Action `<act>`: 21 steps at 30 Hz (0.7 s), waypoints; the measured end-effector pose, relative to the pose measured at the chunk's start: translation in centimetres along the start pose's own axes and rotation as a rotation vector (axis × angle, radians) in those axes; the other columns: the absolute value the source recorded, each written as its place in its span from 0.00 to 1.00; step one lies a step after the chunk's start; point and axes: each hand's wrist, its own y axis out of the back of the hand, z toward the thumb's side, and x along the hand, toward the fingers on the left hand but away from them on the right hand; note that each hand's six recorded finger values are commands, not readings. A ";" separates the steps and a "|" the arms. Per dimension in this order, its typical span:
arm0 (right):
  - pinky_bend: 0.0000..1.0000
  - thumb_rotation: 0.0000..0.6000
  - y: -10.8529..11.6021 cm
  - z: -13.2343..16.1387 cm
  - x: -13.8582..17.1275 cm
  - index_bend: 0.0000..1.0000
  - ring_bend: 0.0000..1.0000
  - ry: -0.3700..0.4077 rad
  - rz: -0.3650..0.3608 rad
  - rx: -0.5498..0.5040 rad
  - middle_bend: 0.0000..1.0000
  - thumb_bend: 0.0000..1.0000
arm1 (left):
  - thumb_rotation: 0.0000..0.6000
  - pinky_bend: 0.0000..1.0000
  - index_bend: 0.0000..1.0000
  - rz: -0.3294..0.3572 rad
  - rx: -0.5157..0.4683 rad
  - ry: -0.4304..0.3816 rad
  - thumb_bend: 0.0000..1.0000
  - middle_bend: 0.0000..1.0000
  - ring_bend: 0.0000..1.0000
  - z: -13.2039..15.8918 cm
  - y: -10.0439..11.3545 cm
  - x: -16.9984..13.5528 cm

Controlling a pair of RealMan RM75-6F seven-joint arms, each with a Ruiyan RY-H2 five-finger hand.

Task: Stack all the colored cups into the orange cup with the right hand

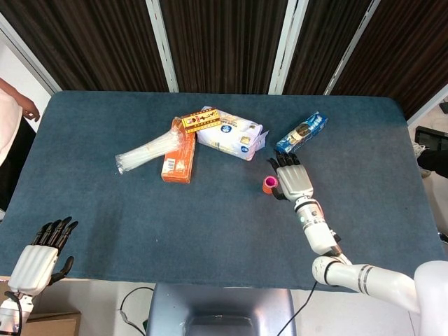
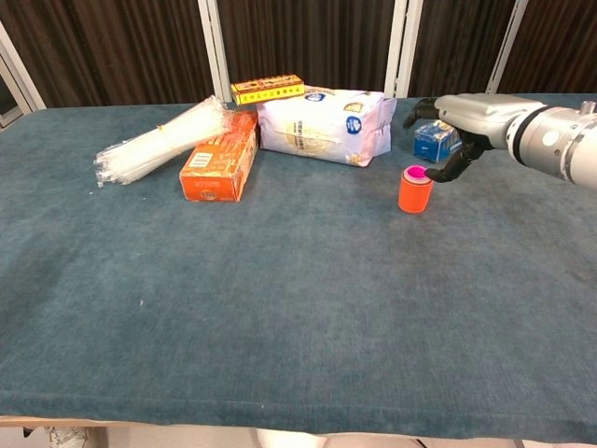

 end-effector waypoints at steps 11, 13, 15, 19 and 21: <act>0.00 1.00 2.0 -5.6 9.5 0.00 0.00 -0.001 -0.107 0.074 0.00 0.38 | 1.00 0.11 0.00 0.042 -0.005 0.010 0.45 0.00 0.03 -0.3 0.9 -0.3; 0.00 1.00 1.3 -8.0 12.8 0.00 0.00 -0.043 -0.122 0.085 0.00 0.37 | 1.00 0.11 0.00 0.058 -0.008 0.009 0.45 0.00 0.01 -0.3 1.1 -0.3; 0.00 1.00 0.4 -10.8 16.6 0.00 0.00 -0.108 -0.138 0.071 0.00 0.36 | 1.00 0.10 0.00 0.082 -0.012 -0.002 0.45 0.00 0.00 -0.1 1.4 -0.3; 0.00 1.00 -0.5 -14.1 21.2 0.00 0.00 -0.178 -0.153 0.021 0.00 0.35 | 1.00 0.09 0.00 0.137 -0.002 -0.041 0.46 0.00 0.00 0.5 1.8 -0.4; 0.00 1.00 -0.5 -14.3 21.7 0.00 0.00 -0.165 -0.159 0.010 0.00 0.34 | 1.00 0.09 0.00 0.145 0.002 -0.049 0.46 0.00 0.00 0.8 1.6 -0.5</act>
